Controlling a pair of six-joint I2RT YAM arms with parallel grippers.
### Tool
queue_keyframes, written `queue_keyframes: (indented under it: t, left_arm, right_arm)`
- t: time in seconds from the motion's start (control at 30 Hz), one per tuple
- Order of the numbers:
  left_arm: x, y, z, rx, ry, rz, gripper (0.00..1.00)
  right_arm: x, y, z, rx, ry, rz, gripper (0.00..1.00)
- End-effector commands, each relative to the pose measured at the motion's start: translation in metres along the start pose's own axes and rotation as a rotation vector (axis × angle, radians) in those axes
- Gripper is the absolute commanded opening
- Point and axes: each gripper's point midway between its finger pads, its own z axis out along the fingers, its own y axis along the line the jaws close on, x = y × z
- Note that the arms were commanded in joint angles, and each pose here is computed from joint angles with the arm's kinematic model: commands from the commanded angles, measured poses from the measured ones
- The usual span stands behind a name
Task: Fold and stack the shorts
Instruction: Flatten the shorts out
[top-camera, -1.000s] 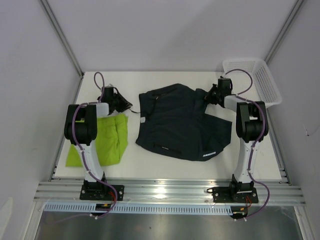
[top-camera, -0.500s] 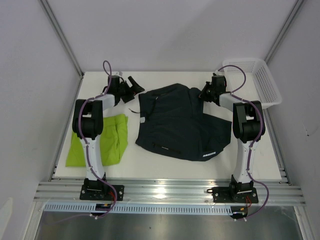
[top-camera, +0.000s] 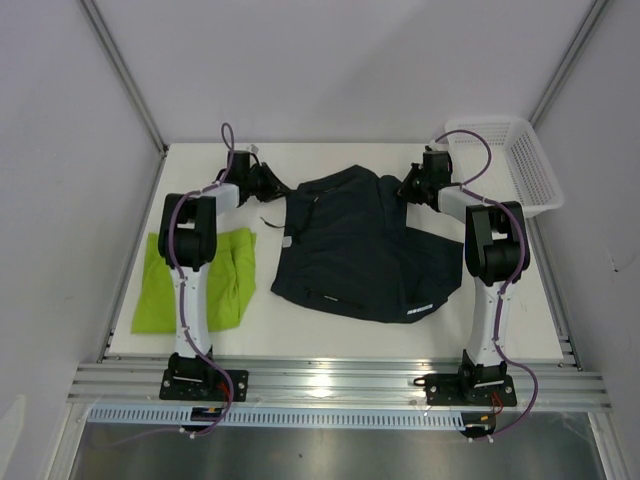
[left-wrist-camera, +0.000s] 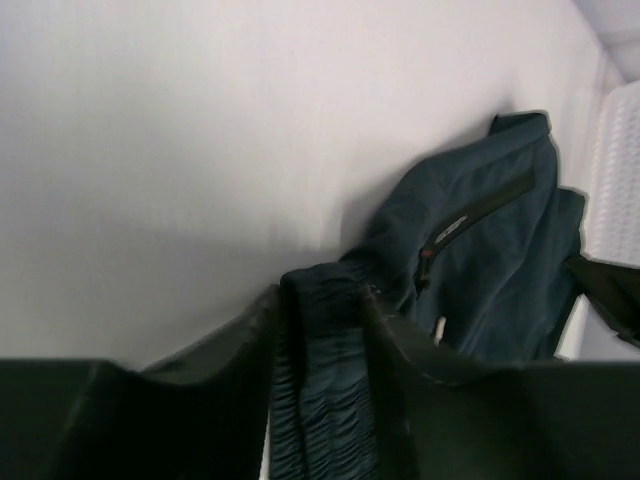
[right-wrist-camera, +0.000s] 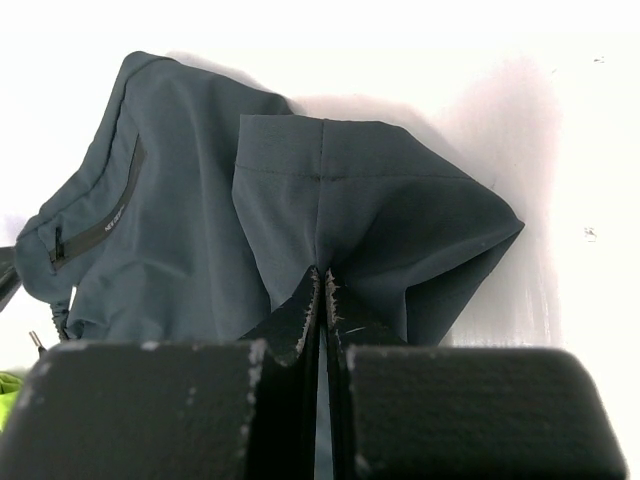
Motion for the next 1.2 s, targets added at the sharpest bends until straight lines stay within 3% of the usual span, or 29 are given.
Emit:
queue_keyframes:
  t: [0.0, 0.03, 0.43, 0.47, 0.5, 0.53, 0.6, 0.7, 0.87, 1.17]
  left_arm:
    - [0.006, -0.014, 0.009, 0.039, 0.044, 0.011, 0.17]
    - [0.006, -0.014, 0.01, 0.041, 0.044, 0.013, 0.0]
    - [-0.005, -0.003, -0.017, 0.083, -0.039, -0.031, 0.0]
    - [-0.002, -0.001, -0.019, 0.088, -0.036, -0.04, 0.01]
    - [0.0, 0.0, -0.02, 0.09, -0.029, -0.056, 0.23]
    - [-0.002, 0.0, -0.023, 0.093, -0.032, -0.065, 0.32]
    - [0.01, 0.008, -0.027, 0.076, -0.012, -0.093, 0.46]
    - [0.019, 0.011, -0.035, 0.052, -0.015, -0.119, 0.57]
    - [0.025, 0.009, -0.051, 0.04, -0.04, -0.113, 0.66]
    - [0.038, -0.005, -0.053, 0.079, -0.015, -0.109, 0.63]
  right_arm:
    - [-0.01, 0.009, 0.004, -0.014, -0.023, -0.029, 0.0]
    - [-0.01, 0.009, 0.004, -0.014, -0.023, -0.029, 0.0]
    - [-0.006, 0.01, 0.006, -0.015, -0.016, -0.031, 0.0]
    - [-0.007, 0.01, 0.006, -0.016, -0.017, -0.031, 0.0]
    - [-0.006, 0.011, 0.006, -0.018, -0.015, -0.032, 0.0]
    - [-0.005, 0.011, 0.006, -0.019, -0.013, -0.032, 0.0]
    - [-0.004, 0.01, 0.007, -0.019, -0.011, -0.032, 0.0]
    - [-0.004, 0.011, 0.007, -0.02, -0.01, -0.037, 0.0]
    - [-0.003, 0.01, 0.007, -0.018, -0.007, -0.038, 0.0]
    - [-0.002, 0.011, 0.008, -0.02, -0.005, -0.041, 0.0]
